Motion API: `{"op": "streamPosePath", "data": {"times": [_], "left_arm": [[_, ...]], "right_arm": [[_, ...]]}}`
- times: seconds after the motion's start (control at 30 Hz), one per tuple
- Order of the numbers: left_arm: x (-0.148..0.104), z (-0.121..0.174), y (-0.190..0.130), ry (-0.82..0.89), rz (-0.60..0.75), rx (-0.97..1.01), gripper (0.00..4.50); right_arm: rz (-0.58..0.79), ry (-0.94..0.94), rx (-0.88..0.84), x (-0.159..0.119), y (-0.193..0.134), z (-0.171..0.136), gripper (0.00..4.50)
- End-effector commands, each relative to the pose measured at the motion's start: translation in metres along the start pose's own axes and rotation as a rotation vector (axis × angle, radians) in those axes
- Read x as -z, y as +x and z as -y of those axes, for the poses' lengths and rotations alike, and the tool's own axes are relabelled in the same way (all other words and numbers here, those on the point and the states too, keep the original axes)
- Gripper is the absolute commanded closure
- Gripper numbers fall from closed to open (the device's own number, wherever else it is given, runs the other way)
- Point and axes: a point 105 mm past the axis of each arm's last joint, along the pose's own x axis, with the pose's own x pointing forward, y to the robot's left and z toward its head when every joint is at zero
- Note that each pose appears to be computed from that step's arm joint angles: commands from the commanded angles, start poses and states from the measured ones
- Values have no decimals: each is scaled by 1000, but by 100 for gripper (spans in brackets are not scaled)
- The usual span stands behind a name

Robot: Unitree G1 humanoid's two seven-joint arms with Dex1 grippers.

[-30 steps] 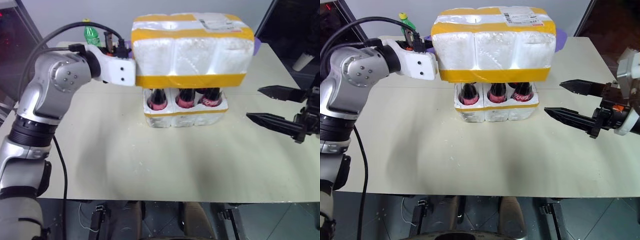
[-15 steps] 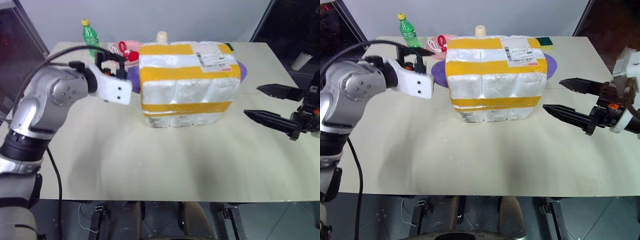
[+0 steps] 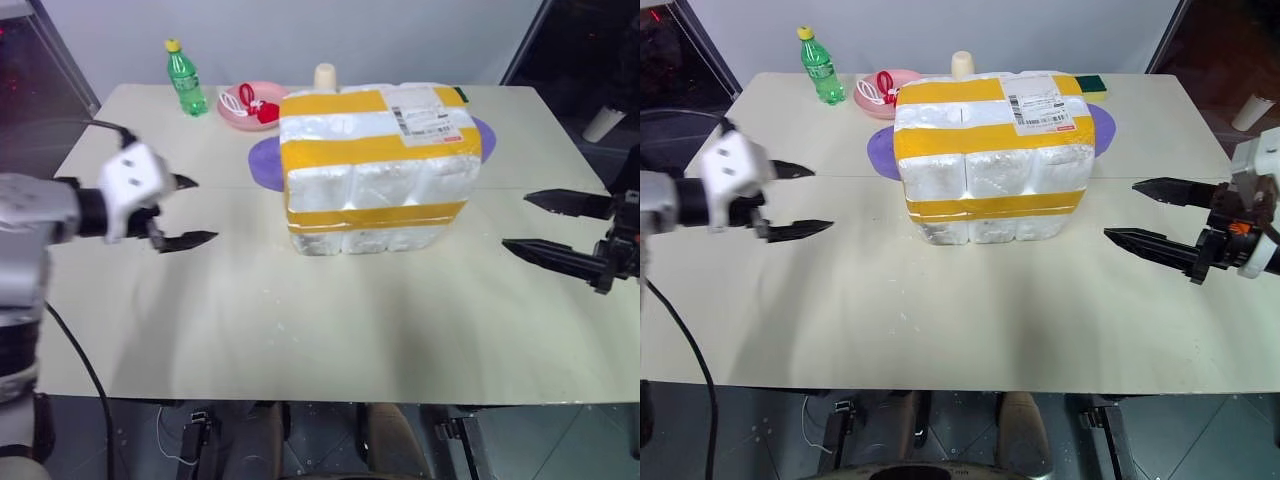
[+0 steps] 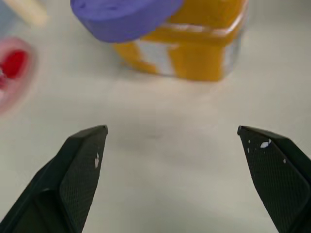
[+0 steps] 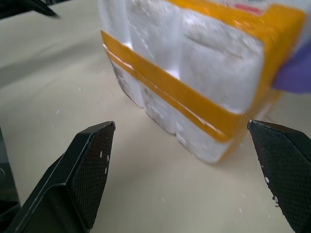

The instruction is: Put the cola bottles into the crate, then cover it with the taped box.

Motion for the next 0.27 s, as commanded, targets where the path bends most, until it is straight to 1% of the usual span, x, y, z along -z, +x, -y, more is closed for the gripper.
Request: {"op": "streamPosePath", "data": {"times": [0.03, 0.17, 0.27], "left_arm": [[-13, 0, -27, -101, 82, 95, 2], [-25, -14, -35, -201, 174, 105, 2], [-25, -13, -32, -188, 144, 123, 2]], "right_arm": [[-13, -69, 10, -5, -4, 7, 0], [0, -80, -13, -6, 0, 9, 0], [14, -73, -22, -7, 2, 10, 0]]}}
